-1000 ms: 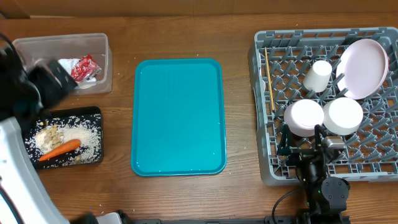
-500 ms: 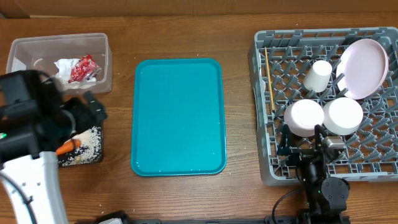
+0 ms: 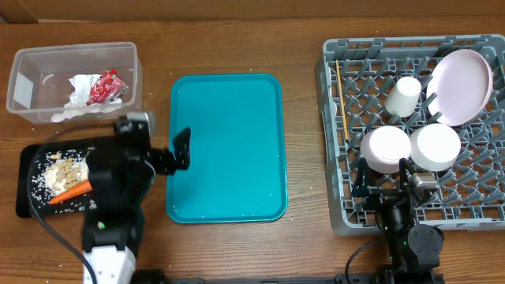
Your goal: Sort waste into correct bins and load items into the dishwasher rack
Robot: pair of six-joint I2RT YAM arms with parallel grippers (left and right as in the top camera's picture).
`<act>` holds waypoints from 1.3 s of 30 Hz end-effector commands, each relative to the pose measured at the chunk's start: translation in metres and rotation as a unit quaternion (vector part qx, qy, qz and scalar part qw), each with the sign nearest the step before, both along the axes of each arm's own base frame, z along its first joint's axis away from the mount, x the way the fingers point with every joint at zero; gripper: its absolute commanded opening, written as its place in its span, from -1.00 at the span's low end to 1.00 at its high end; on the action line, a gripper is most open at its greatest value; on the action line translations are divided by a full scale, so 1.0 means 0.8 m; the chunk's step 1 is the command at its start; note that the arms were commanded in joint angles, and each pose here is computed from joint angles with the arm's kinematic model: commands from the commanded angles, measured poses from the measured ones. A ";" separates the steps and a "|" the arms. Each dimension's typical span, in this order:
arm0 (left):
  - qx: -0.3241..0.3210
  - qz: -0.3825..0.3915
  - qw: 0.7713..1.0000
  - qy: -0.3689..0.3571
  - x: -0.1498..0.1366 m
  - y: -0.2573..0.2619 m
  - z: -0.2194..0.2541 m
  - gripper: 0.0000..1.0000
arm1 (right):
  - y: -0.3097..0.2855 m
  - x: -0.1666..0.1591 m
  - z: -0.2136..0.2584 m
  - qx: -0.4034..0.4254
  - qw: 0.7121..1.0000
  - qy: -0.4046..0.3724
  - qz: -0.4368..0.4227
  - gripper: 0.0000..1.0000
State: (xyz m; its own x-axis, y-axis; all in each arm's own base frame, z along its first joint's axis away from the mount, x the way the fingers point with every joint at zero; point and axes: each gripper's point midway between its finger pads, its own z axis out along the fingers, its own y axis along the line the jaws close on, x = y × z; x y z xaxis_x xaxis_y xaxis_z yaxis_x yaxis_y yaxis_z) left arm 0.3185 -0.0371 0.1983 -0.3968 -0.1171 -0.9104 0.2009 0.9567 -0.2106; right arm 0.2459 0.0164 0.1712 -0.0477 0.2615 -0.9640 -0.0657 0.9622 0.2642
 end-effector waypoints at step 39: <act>0.057 0.136 0.977 -0.153 -0.091 0.057 -0.052 1.00 | -0.004 0.000 -0.002 -0.004 1.000 -0.003 -0.008 1.00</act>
State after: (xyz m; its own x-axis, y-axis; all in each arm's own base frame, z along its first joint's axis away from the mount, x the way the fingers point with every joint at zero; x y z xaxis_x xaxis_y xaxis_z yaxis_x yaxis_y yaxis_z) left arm 0.2465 0.0025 0.1564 -0.0798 -0.0975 -0.9920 0.0015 0.9952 -0.0979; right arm 0.2460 0.0152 0.1711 -0.0468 0.2621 -0.9639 -0.0609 0.9624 0.2646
